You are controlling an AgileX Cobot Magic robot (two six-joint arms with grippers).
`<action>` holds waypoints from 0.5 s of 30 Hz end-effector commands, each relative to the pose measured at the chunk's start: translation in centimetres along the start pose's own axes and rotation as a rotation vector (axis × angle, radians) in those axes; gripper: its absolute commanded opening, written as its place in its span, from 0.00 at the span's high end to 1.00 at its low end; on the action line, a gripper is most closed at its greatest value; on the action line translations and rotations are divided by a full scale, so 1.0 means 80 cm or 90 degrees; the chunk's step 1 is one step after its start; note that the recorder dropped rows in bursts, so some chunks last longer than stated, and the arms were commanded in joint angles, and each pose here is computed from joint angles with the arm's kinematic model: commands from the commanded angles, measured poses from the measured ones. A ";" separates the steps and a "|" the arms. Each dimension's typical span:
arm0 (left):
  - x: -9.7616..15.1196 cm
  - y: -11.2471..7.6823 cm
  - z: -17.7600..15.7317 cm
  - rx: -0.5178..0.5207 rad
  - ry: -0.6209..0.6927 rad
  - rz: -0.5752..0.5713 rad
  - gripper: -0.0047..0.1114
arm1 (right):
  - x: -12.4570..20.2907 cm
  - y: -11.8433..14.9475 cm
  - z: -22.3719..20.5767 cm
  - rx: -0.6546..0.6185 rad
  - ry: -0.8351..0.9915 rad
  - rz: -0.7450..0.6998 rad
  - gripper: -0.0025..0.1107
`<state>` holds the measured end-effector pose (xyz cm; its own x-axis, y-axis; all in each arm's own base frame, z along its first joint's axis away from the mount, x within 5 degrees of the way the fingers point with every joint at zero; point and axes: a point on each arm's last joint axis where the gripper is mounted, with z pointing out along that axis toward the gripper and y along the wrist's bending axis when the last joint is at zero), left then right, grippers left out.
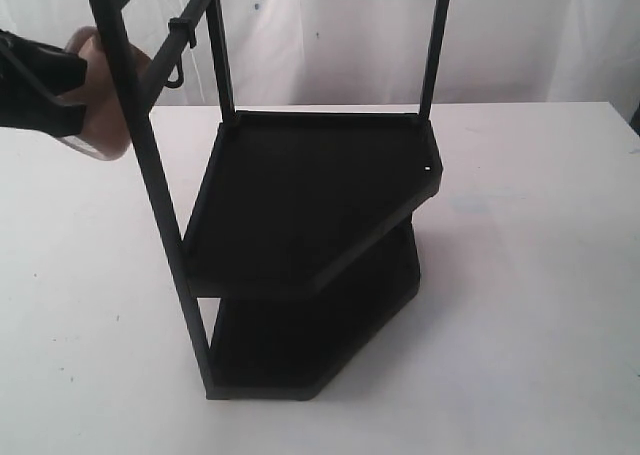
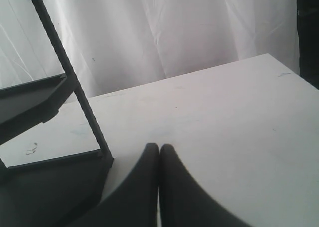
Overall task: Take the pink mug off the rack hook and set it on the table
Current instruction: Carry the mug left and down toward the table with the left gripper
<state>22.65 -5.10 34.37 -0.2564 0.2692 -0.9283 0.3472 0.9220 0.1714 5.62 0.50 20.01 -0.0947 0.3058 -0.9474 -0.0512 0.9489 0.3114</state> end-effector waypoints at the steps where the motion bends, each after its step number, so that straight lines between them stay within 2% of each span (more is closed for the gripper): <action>1: 0.025 0.003 0.002 -0.048 -0.013 -0.029 0.96 | 0.002 -0.001 0.000 0.000 -0.002 0.004 0.98; 5: 0.059 0.008 0.006 -0.113 -0.023 -0.040 0.96 | 0.002 -0.001 0.000 0.000 -0.002 0.004 0.98; 9: 0.098 0.011 0.004 -0.182 -0.040 -0.093 0.96 | 0.002 -0.001 0.000 0.000 -0.002 0.004 0.98; 12: 0.120 0.009 0.002 -0.201 -0.047 -0.106 0.96 | 0.002 -0.001 0.000 0.000 -0.002 0.004 0.98; 15: 0.126 0.009 0.005 -0.207 -0.059 -0.117 0.96 | 0.002 -0.001 0.000 0.000 -0.002 0.004 0.98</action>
<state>20.60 -2.14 24.87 -0.2596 0.1011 -0.9604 0.0307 0.9949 0.0964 5.62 0.50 20.01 -0.0948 0.3087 -0.9464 -0.0509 0.9480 0.3143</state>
